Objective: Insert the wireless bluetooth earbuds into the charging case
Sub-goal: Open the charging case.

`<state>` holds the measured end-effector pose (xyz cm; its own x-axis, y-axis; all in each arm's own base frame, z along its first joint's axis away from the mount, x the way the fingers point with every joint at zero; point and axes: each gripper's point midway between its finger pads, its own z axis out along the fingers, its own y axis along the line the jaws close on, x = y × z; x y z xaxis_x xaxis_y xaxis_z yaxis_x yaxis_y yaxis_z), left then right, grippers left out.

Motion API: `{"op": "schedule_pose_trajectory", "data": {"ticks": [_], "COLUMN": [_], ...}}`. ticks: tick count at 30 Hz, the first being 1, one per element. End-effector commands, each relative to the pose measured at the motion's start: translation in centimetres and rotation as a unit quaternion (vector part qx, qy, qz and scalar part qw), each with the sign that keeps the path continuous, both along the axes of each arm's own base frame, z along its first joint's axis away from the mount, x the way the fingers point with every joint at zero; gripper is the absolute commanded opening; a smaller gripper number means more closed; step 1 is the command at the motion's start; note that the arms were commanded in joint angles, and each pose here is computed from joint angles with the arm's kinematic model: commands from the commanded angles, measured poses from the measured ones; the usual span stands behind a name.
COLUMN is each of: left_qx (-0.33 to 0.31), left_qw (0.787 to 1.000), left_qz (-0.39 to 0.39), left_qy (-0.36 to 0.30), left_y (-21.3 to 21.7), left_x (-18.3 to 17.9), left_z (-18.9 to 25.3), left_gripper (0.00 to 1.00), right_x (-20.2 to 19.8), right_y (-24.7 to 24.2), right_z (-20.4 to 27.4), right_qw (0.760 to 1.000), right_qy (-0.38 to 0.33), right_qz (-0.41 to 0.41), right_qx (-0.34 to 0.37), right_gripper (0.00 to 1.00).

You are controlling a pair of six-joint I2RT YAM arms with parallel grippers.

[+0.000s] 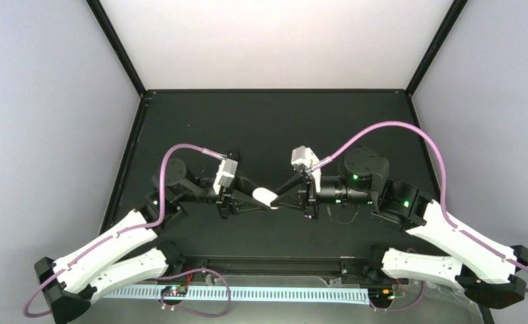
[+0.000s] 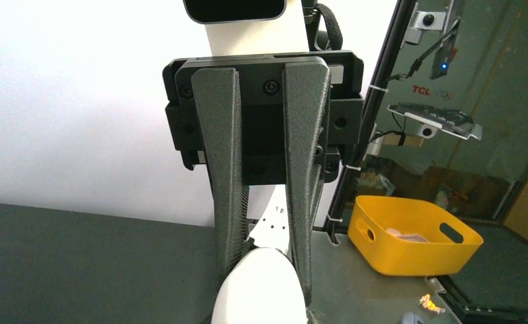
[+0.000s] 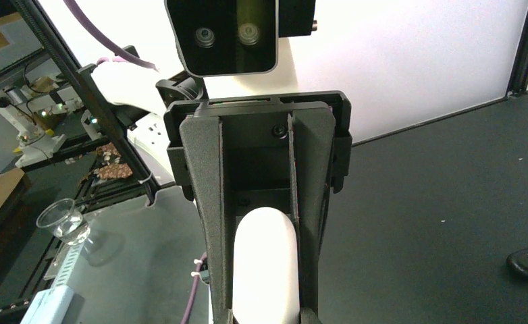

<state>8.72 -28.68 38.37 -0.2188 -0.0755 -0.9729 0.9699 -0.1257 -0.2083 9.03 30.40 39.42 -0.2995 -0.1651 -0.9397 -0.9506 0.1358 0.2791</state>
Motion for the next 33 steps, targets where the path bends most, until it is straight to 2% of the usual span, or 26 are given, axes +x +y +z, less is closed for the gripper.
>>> {"op": "schedule_pose_trajectory", "data": {"ticks": [1, 8, 15, 20, 24, 27, 33], "left_qx": [-0.023, -0.033, -0.048, -0.054, -0.052, -0.044, -0.036], "left_qw": [1.000, 0.999, 0.999, 0.998, 0.999, 0.999, 0.999], "left_qz": [-0.001, 0.001, -0.001, -0.004, -0.003, 0.001, 0.004], "left_qy": [-0.013, -0.001, 0.010, 0.010, 0.005, 0.000, -0.020], "left_y": [0.3, 0.2, 0.3, 0.3, 0.3, 0.2, 0.2], "left_x": [-0.3, -0.1, 0.0, -0.1, -0.1, 0.0, 0.0], "left_z": [2.1, 2.3, 2.8, 3.2, 3.1, 2.7, 2.1], "left_gripper": [0.29, 0.22, 0.21, 0.14, 0.02, 0.02, 0.02], "right_x": [0.2, 0.2, 0.3, 0.3, 0.2, 0.0, 0.6], "right_y": [-0.3, -0.6, -0.7, -0.7, -0.7, -0.8, -1.6], "right_z": [1.4, 1.5, 1.1, 1.0, 0.9, 1.4, 2.7], "right_qw": [0.999, 0.999, 0.999, 0.999, 0.999, 0.999, 0.998], "right_qy": [-0.013, -0.020, -0.024, -0.026, -0.025, -0.021, -0.016], "right_qz": [-0.012, -0.017, -0.019, -0.019, -0.016, -0.013, -0.042], "right_qx": [0.030, 0.036, 0.034, 0.031, 0.030, 0.035, 0.034], "right_gripper": [0.03, 0.03, 0.03, 0.02, 0.03, 0.10, 0.47]}}
